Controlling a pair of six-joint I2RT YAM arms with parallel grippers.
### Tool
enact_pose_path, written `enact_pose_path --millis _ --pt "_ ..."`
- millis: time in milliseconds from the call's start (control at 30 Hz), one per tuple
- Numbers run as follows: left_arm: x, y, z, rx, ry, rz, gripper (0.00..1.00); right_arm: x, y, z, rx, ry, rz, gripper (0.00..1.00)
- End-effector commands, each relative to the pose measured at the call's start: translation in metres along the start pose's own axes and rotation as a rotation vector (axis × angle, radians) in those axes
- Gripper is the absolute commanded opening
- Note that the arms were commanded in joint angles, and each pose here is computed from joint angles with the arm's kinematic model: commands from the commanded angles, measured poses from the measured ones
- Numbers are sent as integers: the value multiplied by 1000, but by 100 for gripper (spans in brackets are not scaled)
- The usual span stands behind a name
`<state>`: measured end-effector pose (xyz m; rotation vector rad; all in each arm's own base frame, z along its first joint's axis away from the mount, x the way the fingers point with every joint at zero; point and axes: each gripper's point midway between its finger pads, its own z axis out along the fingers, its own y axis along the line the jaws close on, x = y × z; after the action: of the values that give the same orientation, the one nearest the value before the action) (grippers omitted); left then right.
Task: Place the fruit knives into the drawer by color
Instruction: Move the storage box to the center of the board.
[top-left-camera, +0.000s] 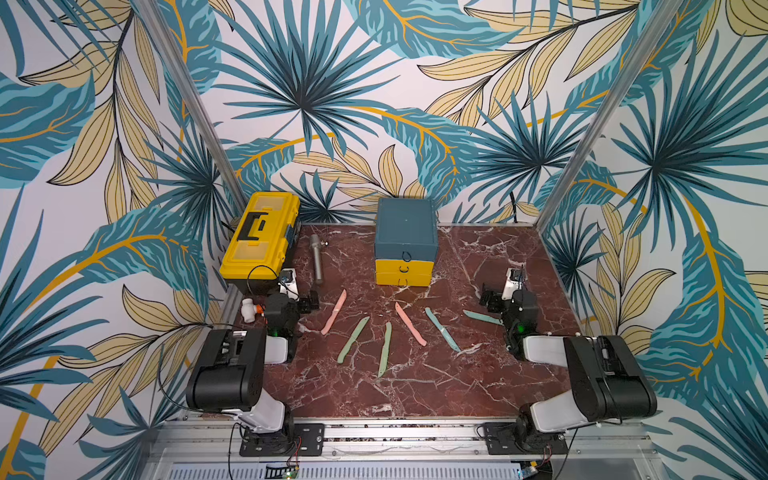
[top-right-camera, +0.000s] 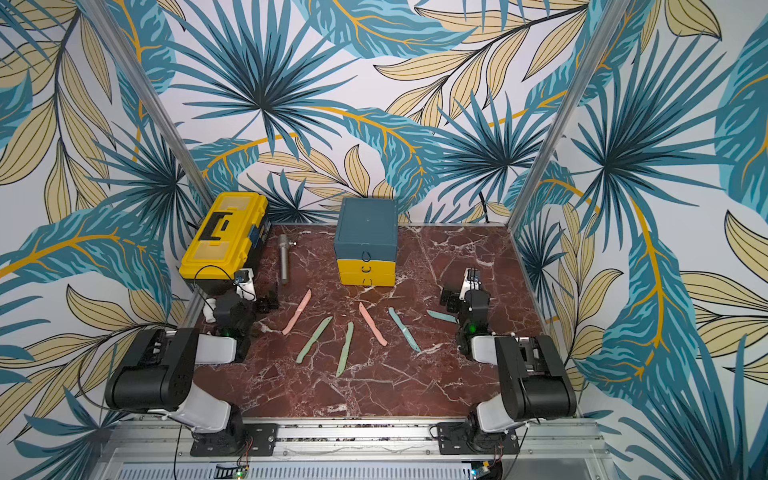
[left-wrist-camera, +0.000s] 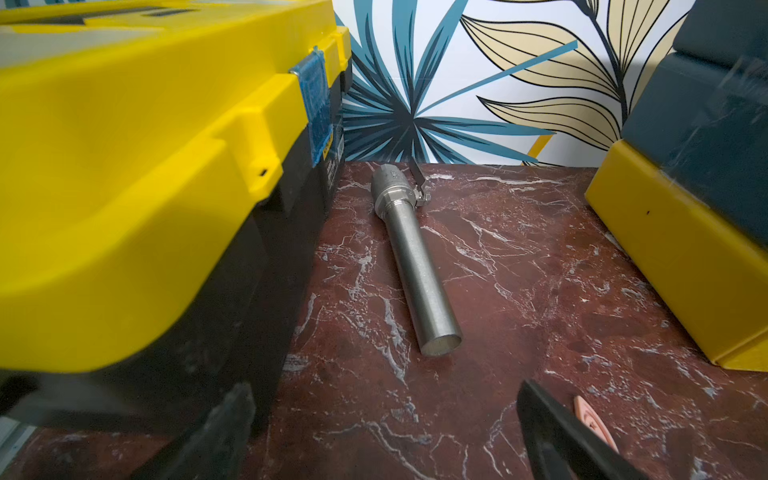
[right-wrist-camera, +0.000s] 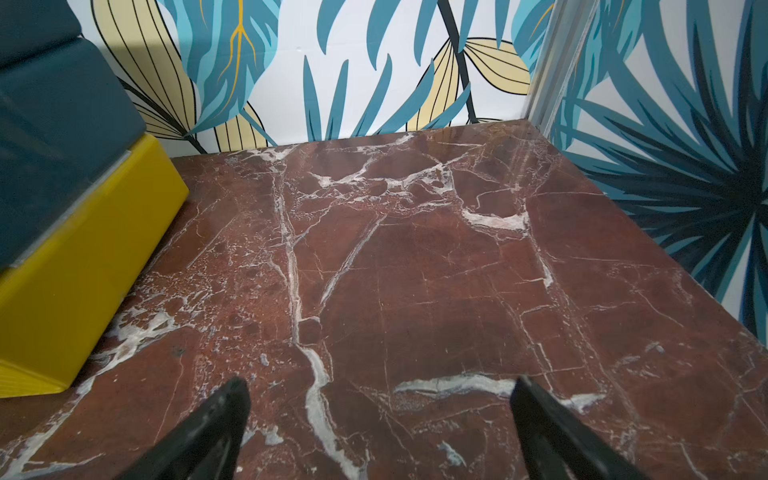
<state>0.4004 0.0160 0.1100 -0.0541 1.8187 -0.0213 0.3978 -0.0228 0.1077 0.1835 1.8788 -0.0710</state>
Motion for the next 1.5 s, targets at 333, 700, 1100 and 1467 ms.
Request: enact_pose_path --millis 333,700,1100,1467 --pt "-8 -2 2 15 -20 11 100 -3 1 0 -7 -2 -14 100" --pt "-31 -20 -1 100 29 46 100 -43 -9 -4 82 72 -2 100" --pt "-138 -115 10 268 197 -272 87 -107 8 3 152 356 411 38" --pt "-129 -213 102 577 609 -638 0 -108 155 91 -319 806 872 0"
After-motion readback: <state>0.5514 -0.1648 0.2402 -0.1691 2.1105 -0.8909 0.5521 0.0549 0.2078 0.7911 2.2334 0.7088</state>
